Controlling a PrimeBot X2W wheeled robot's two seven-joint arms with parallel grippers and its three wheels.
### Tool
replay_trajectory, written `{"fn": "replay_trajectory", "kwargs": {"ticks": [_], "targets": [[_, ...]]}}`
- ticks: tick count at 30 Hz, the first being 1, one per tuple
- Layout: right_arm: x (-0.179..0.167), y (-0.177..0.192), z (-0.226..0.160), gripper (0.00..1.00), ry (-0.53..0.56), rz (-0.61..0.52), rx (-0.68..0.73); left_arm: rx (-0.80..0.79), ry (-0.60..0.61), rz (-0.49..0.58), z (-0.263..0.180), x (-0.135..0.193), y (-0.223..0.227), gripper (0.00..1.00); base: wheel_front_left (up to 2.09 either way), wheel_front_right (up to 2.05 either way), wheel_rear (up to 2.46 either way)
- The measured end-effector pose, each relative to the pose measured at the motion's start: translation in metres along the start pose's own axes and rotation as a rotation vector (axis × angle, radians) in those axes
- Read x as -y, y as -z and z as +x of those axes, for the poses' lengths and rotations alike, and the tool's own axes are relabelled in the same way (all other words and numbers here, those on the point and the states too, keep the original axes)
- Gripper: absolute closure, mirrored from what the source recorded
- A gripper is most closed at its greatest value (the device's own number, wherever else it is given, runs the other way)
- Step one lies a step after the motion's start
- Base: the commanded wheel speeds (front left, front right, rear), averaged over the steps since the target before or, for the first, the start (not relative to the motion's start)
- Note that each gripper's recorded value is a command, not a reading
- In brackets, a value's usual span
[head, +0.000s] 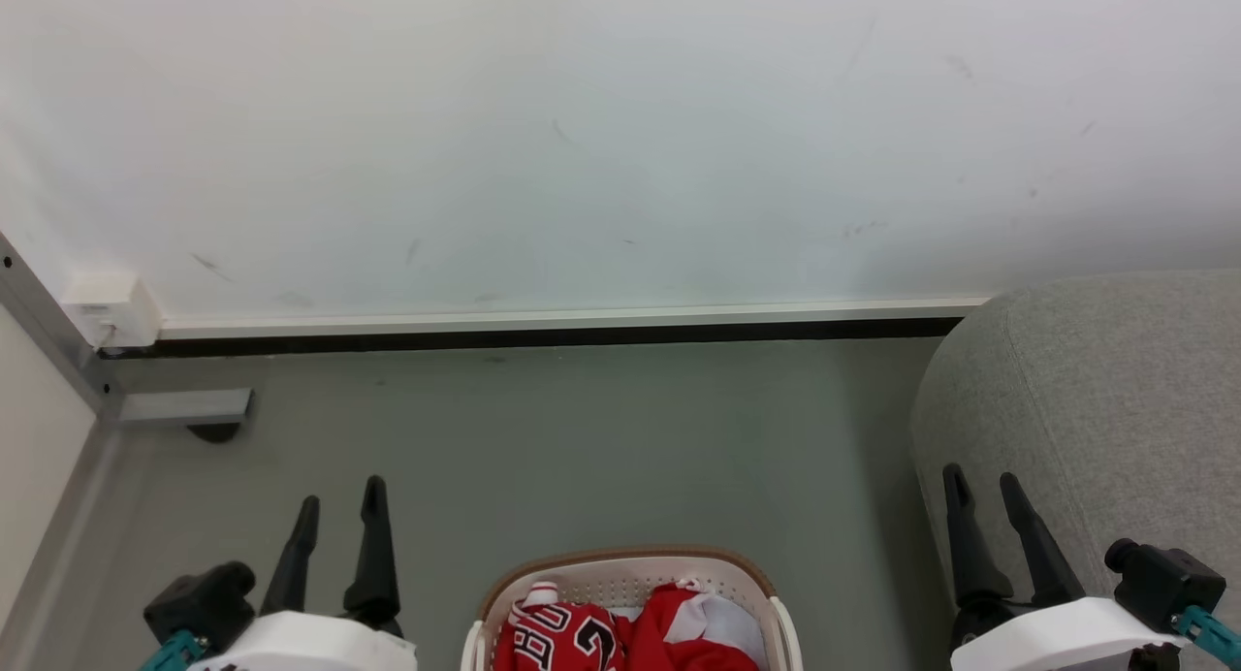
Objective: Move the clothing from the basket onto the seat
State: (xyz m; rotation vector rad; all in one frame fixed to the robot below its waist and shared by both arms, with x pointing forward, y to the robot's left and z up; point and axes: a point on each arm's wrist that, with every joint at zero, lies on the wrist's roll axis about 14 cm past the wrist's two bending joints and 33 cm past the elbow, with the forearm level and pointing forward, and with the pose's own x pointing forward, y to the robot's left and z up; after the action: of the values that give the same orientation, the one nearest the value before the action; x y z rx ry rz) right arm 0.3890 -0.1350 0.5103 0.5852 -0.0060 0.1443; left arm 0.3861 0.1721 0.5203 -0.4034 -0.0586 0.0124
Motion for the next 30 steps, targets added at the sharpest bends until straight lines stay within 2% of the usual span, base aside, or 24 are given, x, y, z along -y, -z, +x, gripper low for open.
{"fn": "replay_trajectory", "kwargs": {"ticks": [30], "targets": [[-0.011,0.002,0.002,0.0,-0.06,-0.218,0.015,0.078,0.063,0.265,0.002,0.018,-0.011,0.0,0.0,0.0,0.0]]}}
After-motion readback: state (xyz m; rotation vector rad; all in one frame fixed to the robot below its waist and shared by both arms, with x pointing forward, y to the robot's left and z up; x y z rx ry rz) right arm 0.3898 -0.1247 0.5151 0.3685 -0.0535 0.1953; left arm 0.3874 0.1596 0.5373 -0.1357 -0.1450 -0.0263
